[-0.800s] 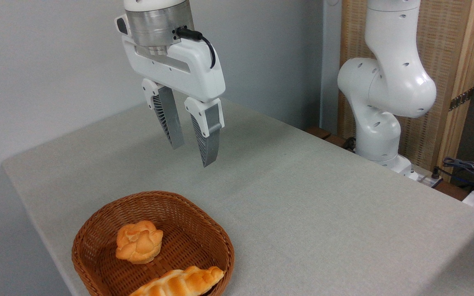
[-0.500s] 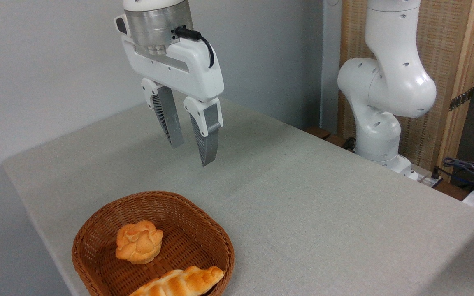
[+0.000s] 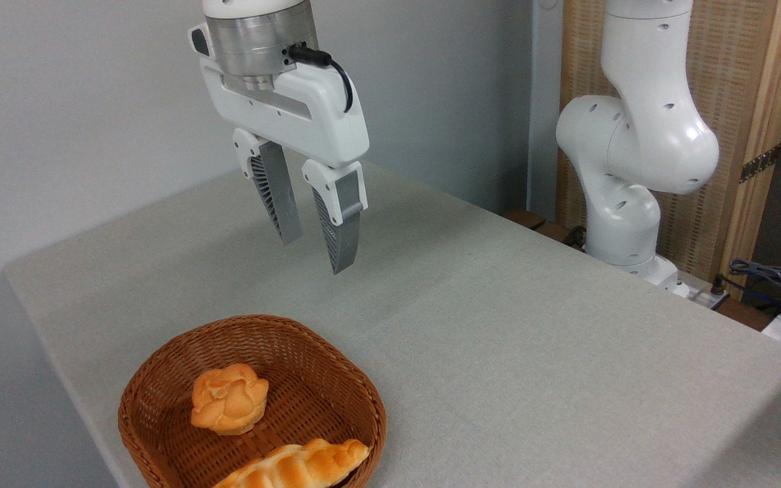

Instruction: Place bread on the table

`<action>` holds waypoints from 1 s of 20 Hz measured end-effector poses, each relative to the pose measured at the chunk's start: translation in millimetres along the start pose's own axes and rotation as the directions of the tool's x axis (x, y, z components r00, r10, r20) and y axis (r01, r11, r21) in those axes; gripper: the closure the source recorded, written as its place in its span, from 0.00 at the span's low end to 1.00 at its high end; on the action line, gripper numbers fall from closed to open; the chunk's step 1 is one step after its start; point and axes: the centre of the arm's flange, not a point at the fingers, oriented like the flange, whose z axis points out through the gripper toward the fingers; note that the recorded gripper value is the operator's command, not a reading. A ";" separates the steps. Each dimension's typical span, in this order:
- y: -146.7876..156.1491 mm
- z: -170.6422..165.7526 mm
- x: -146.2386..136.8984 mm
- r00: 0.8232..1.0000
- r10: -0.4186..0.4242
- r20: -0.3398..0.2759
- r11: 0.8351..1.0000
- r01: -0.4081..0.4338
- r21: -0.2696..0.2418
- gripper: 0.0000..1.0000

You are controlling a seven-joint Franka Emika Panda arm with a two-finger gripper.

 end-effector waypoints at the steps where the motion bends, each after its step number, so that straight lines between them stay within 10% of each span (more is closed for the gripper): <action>1: 0.0 -0.7 1.4 1.000 0.001 -0.010 1.000 -0.001 0.004 0.00; 10: 1.1 22.2 71.7 0.978 0.089 -0.189 0.988 -0.062 0.145 0.00; 20: 0.6 103.8 110.8 0.982 0.156 -0.107 0.981 -0.141 0.134 0.00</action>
